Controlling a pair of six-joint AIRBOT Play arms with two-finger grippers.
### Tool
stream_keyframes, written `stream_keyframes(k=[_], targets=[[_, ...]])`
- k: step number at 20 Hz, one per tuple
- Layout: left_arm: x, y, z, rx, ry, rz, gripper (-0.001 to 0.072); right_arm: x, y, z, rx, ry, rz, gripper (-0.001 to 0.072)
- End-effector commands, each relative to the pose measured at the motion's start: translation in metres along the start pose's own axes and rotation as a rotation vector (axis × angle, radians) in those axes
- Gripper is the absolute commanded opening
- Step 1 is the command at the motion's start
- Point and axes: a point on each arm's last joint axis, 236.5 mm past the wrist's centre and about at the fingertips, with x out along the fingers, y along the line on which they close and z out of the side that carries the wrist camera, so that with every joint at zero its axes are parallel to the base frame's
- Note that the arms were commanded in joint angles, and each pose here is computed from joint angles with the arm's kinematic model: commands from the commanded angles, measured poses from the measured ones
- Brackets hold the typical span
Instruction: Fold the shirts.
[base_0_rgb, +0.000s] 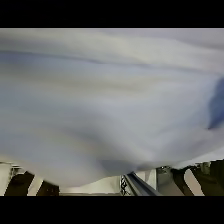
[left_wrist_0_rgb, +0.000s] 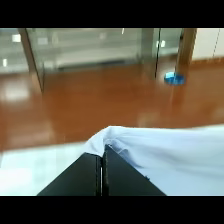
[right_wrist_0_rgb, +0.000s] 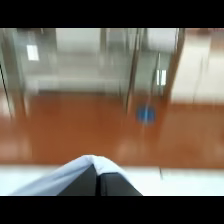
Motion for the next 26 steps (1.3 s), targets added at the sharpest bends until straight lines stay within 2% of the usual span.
stream_keyframes(k=[1, 6, 10, 12, 17, 26], targets=[[0.020, 0.010, -0.077, -0.087, 0.328, -0.005, 0.0015, 0.035, -0.006, -0.082, 0.016, 0.382, 0.038, 0.0028], [0.089, 0.029, -0.181, -0.241, 0.633, -0.041, 0.0015, 0.126, -0.009, -0.183, 0.125, 0.739, 0.146, 0.0027], [0.171, 0.057, -0.258, -0.288, 0.734, -0.058, 0.0016, 0.220, 0.011, -0.235, 0.072, 0.866, 0.206, 0.0027], [0.216, 0.076, -0.284, -0.316, 0.733, -0.036, 0.0016, 0.267, 0.031, -0.253, 0.071, 0.860, 0.237, 0.0028], [0.317, 0.090, -0.314, -0.370, 0.652, -0.049, 0.0016, 0.384, 0.025, -0.270, 0.182, 0.665, 0.146, 0.0028], [0.445, 0.103, -0.371, -0.381, 0.528, 0.023, 0.0016, 0.485, 0.015, -0.348, 0.232, 0.600, 0.089, 0.0028]])
